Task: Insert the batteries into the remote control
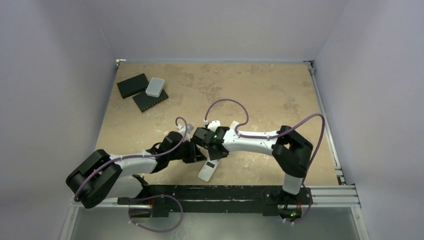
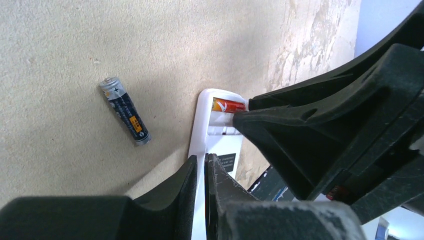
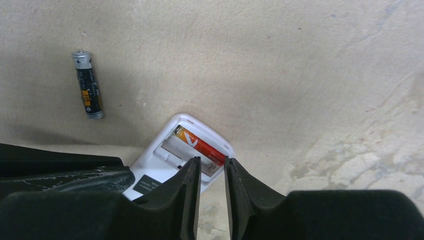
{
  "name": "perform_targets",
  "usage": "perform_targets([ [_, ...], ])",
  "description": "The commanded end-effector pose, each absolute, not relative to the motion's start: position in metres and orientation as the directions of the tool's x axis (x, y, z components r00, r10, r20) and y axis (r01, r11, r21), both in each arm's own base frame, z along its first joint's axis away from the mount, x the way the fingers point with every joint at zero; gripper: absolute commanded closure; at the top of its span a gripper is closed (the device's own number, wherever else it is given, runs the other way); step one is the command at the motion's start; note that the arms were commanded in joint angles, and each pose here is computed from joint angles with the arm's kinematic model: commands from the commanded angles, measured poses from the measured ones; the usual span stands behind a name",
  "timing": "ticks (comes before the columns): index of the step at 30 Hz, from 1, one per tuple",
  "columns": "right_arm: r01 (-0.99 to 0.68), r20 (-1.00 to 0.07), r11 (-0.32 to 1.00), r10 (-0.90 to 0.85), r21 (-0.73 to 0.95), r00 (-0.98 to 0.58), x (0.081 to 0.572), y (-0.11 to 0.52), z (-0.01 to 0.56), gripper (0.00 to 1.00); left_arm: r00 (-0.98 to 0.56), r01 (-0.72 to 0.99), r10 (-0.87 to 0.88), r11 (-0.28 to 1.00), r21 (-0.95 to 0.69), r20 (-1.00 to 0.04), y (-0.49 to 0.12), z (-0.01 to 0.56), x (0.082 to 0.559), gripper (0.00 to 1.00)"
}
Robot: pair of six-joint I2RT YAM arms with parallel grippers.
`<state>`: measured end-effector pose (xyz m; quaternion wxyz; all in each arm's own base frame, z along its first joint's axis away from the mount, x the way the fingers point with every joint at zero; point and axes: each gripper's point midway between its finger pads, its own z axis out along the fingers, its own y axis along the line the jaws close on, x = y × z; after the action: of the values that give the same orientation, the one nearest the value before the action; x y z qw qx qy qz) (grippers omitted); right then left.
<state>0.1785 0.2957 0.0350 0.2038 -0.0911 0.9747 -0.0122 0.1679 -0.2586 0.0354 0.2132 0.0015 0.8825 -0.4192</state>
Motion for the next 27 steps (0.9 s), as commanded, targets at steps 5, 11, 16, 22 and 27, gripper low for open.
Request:
perform_targets([
  [5,-0.126,-0.496,0.992,-0.109,0.0,-0.862,0.191,0.3,0.084,0.68,-0.893,0.213,-0.17,0.657,-0.723,-0.417,-0.256,0.041,0.171,0.89],
  [11,-0.142,-0.502,0.989,-0.108,0.029,-0.858,0.19,0.304,0.087,0.69,-0.893,0.207,-0.172,0.663,-0.72,-0.416,-0.255,0.041,0.171,0.89],
  [16,-0.178,-0.48,0.982,-0.128,0.059,-0.868,0.185,0.311,0.077,0.75,-0.896,0.205,-0.165,0.669,-0.714,-0.412,-0.254,0.044,0.17,0.89],
  [22,-0.221,-0.479,0.973,-0.165,0.063,-0.862,0.186,0.317,0.068,0.79,-0.9,0.206,-0.155,0.675,-0.709,-0.408,-0.254,0.048,0.169,0.88],
  [27,-0.239,-0.473,0.97,-0.189,0.047,-0.86,0.188,0.32,0.059,0.78,-0.912,0.201,-0.137,0.675,-0.71,-0.388,-0.256,0.048,0.166,0.82],
])
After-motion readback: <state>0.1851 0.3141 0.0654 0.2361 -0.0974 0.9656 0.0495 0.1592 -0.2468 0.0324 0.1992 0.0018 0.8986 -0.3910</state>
